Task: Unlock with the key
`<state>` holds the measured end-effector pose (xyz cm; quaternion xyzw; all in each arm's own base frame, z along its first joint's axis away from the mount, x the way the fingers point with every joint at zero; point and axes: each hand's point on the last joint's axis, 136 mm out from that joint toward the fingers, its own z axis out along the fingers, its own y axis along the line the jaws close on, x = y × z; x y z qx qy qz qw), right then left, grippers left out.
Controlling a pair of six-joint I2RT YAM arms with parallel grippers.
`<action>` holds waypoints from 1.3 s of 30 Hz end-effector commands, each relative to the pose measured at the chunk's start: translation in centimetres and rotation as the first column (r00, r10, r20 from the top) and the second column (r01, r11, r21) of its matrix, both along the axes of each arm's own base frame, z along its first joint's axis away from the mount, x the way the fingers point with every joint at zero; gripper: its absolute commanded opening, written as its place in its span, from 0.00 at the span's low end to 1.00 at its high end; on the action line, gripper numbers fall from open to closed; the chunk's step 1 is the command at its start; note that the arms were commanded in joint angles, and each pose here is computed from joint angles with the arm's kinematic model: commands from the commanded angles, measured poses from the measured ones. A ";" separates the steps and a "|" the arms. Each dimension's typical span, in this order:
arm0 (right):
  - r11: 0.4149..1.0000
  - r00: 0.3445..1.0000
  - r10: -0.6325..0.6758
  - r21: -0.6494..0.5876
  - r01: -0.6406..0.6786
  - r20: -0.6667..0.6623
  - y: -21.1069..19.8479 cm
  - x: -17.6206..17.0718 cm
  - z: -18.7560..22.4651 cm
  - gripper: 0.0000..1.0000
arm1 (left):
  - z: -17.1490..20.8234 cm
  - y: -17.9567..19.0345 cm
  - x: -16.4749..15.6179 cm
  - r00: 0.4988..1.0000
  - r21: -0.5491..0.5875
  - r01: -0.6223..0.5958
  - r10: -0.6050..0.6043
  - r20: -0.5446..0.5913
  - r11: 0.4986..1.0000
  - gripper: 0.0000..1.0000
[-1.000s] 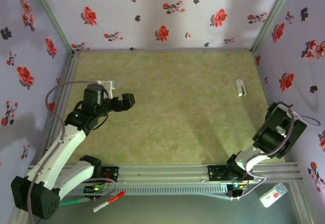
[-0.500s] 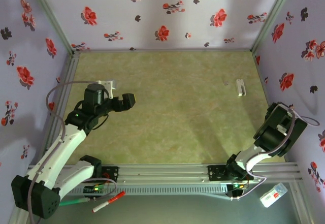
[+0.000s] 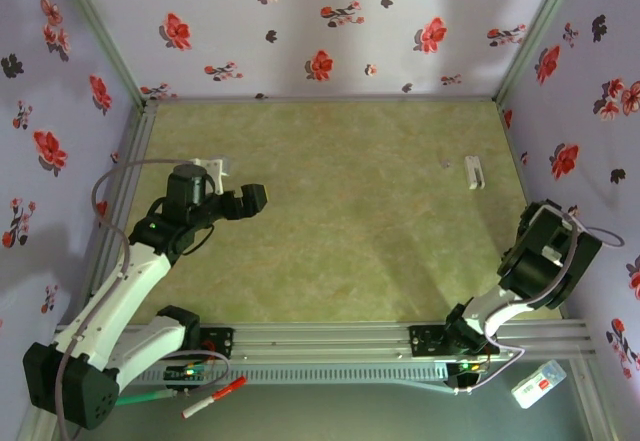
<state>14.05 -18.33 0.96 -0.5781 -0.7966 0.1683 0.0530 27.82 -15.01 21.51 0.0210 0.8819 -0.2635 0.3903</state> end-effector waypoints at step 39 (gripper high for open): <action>0.950 0.929 0.269 0.091 -0.300 0.253 2.1 6.8 2.0 0.61 | -1.8 -0.5 -0.3 0.998 0.014 0.028 -0.027 -0.059 1.000 1.00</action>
